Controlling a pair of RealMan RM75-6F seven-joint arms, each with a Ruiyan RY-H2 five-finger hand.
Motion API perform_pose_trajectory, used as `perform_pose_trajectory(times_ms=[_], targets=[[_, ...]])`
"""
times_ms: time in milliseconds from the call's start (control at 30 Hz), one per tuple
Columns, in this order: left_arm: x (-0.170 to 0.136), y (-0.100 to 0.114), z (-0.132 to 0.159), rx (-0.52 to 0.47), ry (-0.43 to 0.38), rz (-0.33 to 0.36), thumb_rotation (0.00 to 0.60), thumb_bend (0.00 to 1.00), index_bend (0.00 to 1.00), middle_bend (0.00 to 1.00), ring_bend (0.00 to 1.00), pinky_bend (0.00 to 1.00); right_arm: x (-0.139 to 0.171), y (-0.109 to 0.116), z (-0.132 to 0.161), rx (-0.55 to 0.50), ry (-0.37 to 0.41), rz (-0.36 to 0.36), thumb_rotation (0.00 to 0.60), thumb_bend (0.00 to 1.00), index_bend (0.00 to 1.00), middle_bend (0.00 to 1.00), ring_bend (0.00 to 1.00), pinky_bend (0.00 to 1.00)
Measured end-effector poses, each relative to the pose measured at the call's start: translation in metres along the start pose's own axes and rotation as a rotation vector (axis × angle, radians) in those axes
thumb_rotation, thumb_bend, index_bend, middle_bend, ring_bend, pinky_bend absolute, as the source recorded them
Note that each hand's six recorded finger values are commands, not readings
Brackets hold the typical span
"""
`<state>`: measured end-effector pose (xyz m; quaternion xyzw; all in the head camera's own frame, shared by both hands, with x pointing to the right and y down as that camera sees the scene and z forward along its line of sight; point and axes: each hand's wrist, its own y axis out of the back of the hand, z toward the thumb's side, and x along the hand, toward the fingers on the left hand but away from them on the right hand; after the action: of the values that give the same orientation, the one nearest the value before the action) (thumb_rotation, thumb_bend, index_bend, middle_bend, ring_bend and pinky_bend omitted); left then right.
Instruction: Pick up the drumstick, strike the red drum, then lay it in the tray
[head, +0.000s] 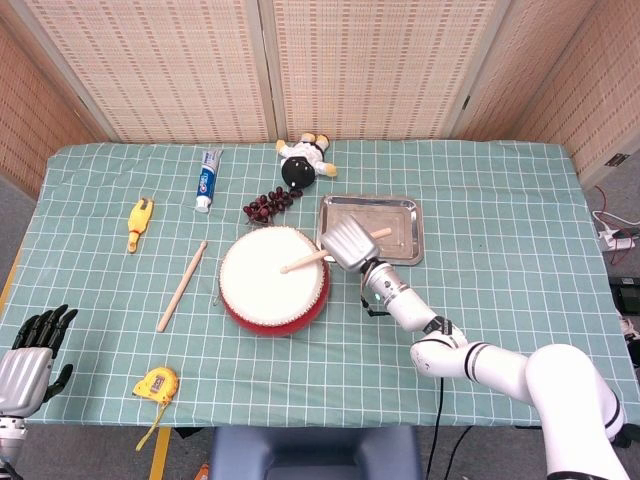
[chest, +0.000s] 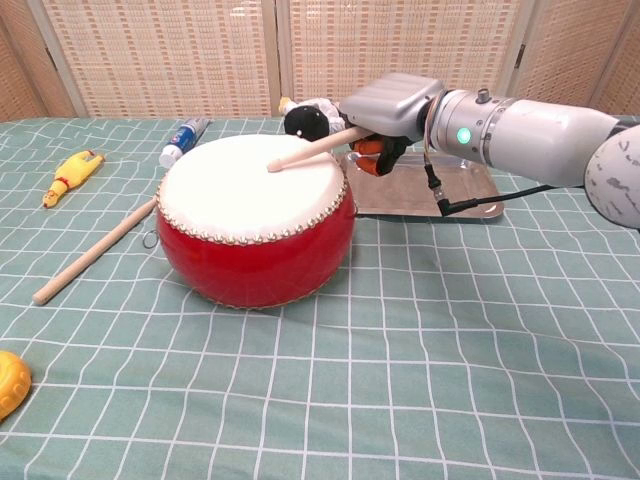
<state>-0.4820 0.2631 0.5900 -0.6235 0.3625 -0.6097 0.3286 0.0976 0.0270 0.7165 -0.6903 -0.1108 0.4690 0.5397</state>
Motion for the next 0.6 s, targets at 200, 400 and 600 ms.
perform_pose_trajectory(times_ms=[200,400,600], targets=[[0.001,0.002,0.0,-0.002,-0.002,0.008,0.6,0.34,0.0,0.0,0.0,0.03,-0.001,0.022,-0.004,-0.113,-0.033,-0.09,0.6,0.52,1.0,0.99,1.0,1.0],[0.002,0.002,0.002,-0.001,-0.01,0.008,0.6,0.35,0.0,0.0,0.0,0.03,0.001,0.035,-0.007,-0.241,-0.035,-0.151,0.6,0.52,1.0,0.99,1.0,1.0],[0.001,0.001,0.001,0.0,-0.004,0.002,0.6,0.35,0.0,0.0,0.0,0.03,0.001,0.008,-0.002,-0.091,-0.012,-0.045,0.6,0.52,1.0,0.99,1.0,1.0]])
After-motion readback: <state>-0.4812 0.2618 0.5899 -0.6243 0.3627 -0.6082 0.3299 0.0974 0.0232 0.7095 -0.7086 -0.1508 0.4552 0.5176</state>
